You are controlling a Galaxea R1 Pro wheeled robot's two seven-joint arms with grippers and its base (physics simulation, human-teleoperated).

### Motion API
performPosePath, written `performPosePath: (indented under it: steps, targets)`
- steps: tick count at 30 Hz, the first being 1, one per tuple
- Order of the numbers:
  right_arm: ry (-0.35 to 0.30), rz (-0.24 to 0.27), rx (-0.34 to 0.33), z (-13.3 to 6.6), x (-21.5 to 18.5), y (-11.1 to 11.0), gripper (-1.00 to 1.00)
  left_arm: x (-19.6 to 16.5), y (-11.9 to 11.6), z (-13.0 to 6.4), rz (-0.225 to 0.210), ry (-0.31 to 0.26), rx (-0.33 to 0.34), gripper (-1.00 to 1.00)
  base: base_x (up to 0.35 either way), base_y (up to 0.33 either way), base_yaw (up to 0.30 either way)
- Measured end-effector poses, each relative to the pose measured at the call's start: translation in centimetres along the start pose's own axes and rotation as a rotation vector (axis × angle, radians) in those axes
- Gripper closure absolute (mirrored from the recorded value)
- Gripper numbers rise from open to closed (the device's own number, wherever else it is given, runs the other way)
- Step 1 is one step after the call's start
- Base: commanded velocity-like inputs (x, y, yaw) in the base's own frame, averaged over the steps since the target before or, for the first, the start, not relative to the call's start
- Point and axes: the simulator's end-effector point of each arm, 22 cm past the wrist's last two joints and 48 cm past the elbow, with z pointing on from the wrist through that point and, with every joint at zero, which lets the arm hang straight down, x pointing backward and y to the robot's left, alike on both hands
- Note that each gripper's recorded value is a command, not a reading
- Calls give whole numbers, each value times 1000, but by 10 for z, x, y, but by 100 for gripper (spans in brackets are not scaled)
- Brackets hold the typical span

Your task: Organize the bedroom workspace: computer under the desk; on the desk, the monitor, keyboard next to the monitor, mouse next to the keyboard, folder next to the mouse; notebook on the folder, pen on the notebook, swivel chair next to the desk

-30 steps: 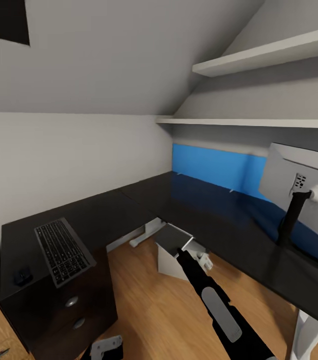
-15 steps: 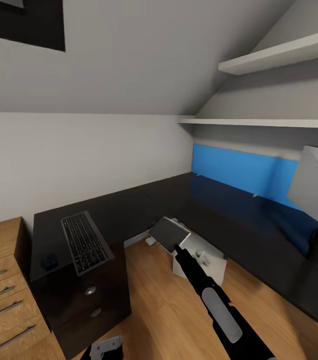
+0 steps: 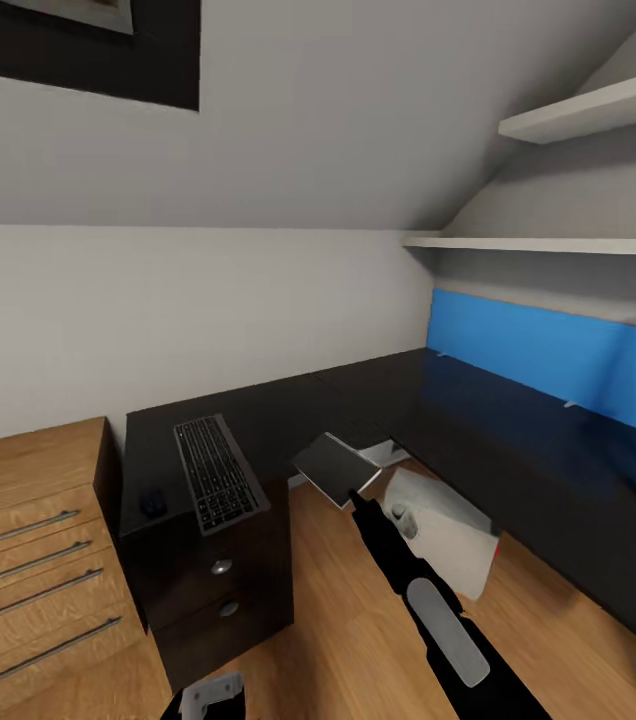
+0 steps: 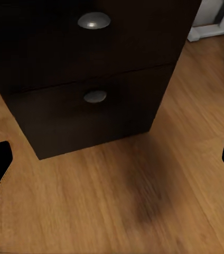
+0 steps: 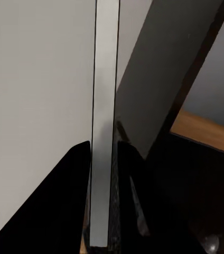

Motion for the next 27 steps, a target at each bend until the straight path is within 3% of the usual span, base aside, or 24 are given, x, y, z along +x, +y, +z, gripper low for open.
performPosePath:
  steps: [7, 9, 13, 27]
  targets:
    - [6, 18, 24, -1, 4, -11, 100, 0, 0, 0, 0, -1, 1, -100, 39, 12, 231]
    - [0, 60, 36, -1, 2, -17, 100, -1, 0, 0, 1, -2, 2, -100, 249, 99, 100]
    - [-7, 89, 47, -3, -4, -23, 100, -1, -1, 0, 2, -3, 2, -100, 277, 85, 38]
    - [-18, 77, 58, -6, -13, -31, 100, -1, -1, 0, 2, -3, 5, -100, 209, 9, 3]
